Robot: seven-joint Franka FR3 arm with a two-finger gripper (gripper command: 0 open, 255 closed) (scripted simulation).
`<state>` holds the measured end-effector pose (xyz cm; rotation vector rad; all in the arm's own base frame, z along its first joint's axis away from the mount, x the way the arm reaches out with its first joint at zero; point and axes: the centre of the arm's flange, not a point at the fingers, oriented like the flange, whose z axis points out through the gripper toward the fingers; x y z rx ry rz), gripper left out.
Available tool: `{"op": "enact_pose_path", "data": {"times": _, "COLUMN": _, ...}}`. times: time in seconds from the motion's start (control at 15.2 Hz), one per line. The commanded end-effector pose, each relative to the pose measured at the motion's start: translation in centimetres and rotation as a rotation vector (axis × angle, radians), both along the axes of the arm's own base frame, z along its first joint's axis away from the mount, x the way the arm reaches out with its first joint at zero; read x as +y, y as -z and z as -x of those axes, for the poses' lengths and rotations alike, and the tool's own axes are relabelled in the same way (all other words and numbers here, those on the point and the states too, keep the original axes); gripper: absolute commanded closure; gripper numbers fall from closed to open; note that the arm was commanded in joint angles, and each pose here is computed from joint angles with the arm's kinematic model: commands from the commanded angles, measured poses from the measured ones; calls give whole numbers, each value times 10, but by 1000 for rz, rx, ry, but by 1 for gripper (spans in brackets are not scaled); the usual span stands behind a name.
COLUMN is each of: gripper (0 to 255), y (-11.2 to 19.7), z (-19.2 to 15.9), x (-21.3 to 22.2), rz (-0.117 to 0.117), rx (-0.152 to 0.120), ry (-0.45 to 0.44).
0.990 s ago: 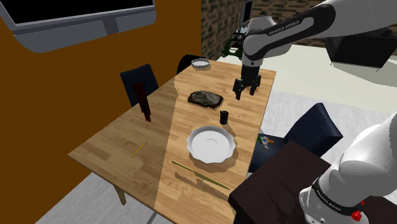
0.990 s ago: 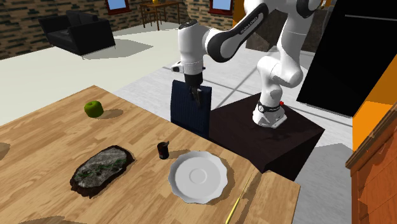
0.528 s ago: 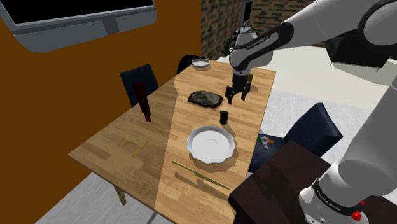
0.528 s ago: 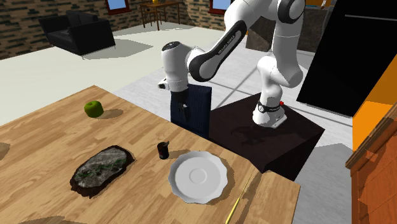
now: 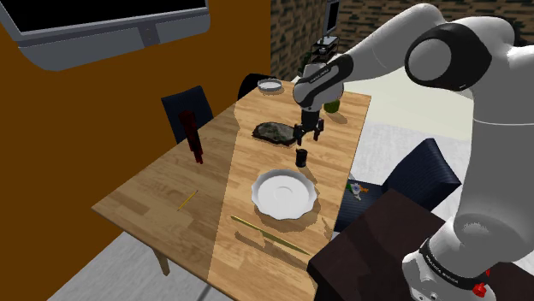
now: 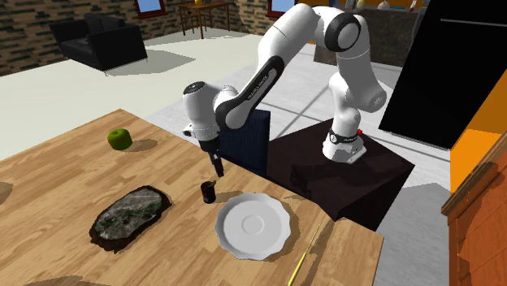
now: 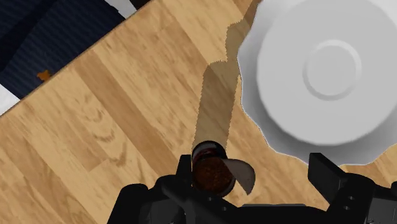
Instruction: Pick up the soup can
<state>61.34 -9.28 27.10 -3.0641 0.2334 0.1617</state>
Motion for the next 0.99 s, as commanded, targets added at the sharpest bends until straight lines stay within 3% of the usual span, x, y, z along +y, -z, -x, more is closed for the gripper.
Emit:
{"op": "enact_pose_path", "data": {"times": 0.0, "gripper": 0, "y": 20, "z": -16, "x": -6, "rz": 0, "rx": 7, "ry": 5}}
{"op": "enact_pose_path", "data": {"times": 0.4, "gripper": 0, "y": 79, "z": -65, "x": -23, "rz": -1, "rx": 26, "ry": 20}}
{"op": "enact_pose_path", "data": {"times": 0.92, "gripper": 0, "y": 119, "z": -65, "x": -23, "rz": -1, "rx": 26, "ry": 20}}
